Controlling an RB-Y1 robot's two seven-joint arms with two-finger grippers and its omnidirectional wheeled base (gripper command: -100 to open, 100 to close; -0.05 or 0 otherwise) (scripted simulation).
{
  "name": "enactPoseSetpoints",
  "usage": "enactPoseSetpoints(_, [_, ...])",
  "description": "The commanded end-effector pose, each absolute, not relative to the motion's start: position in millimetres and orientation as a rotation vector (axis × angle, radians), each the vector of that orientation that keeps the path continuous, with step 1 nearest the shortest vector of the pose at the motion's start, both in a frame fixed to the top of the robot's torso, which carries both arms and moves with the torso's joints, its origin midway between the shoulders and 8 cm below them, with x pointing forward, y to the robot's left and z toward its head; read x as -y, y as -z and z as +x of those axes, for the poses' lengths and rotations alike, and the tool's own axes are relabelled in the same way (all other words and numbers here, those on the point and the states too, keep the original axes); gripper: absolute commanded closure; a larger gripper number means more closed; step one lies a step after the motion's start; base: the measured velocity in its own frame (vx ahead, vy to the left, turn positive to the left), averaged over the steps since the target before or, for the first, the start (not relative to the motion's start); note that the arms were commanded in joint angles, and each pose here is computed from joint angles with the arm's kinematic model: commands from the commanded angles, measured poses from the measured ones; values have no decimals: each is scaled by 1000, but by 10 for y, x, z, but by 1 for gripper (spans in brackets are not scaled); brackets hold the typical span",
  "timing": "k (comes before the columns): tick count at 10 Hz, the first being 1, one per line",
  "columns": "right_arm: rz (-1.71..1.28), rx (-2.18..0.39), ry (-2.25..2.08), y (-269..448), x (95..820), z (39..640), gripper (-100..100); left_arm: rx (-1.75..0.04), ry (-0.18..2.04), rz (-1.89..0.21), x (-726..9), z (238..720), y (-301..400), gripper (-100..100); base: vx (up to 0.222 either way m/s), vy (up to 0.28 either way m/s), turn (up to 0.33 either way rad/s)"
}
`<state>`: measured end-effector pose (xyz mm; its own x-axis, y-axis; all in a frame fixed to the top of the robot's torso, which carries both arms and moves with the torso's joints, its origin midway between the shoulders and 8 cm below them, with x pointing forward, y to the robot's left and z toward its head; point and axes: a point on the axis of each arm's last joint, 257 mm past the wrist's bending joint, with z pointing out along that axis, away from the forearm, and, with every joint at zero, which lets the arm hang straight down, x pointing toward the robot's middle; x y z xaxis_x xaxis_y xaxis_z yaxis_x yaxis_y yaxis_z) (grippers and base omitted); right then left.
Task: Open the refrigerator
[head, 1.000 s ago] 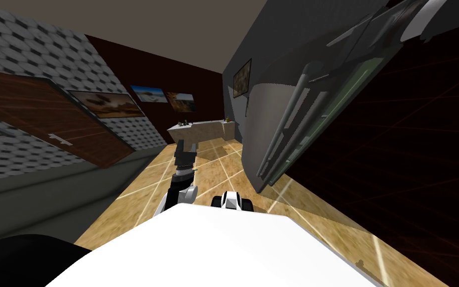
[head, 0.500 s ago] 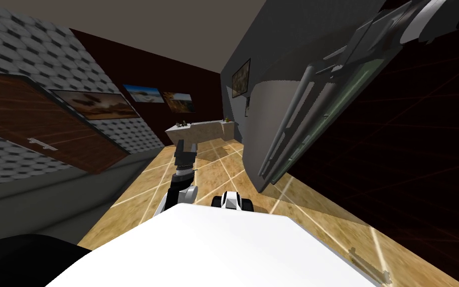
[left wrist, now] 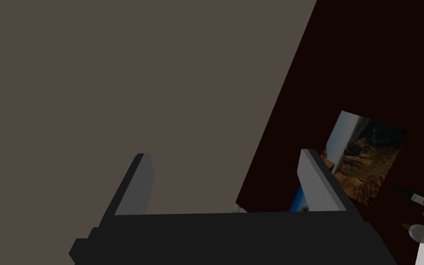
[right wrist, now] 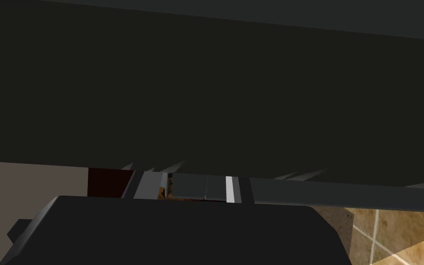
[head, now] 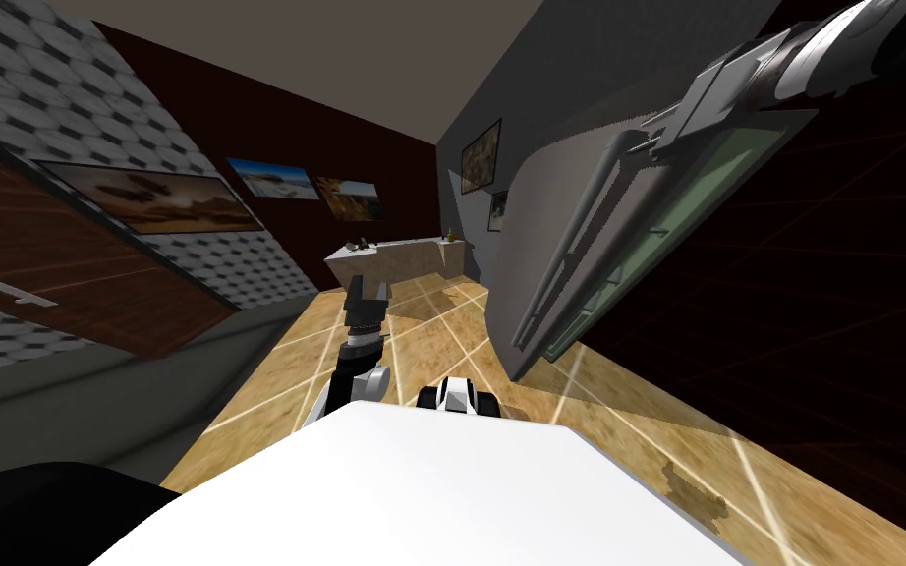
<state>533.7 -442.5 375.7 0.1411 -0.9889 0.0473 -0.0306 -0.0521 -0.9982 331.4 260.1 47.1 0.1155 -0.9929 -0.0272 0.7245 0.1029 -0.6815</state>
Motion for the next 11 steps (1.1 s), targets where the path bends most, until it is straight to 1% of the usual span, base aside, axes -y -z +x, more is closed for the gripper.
enactPoseSetpoints(1, [-1295, -1136, 1177, -3854, 4576, 5388, 100, -564, 1371, -591, -2601, 3314, -471, 0, -13, 364, -78])
enactPoseSetpoints(3, [-1300, -1159, 1175, -3772, 4641, 5419, 100, -564, 1371, -591, -2601, 3314, -472, 0, 9, 168, -44])
enactPoseSetpoints(6, [-1266, -1211, 1225, -3788, 4868, 5451, 100, -564, 1371, -591, -2601, 3314, -471, 0, 74, 337, -116])
enactPoseSetpoints(8, [-1254, -1226, 1242, -3797, 4942, 5458, 100, -564, 1371, -591, -2601, 3314, -471, 0, 82, 235, -35])
enactPoseSetpoints(11, [-1220, -1270, 1295, -3830, 5157, 5469, 100, -564, 1371, -591, -2601, 3314, -471, 0, 75, 348, -106])
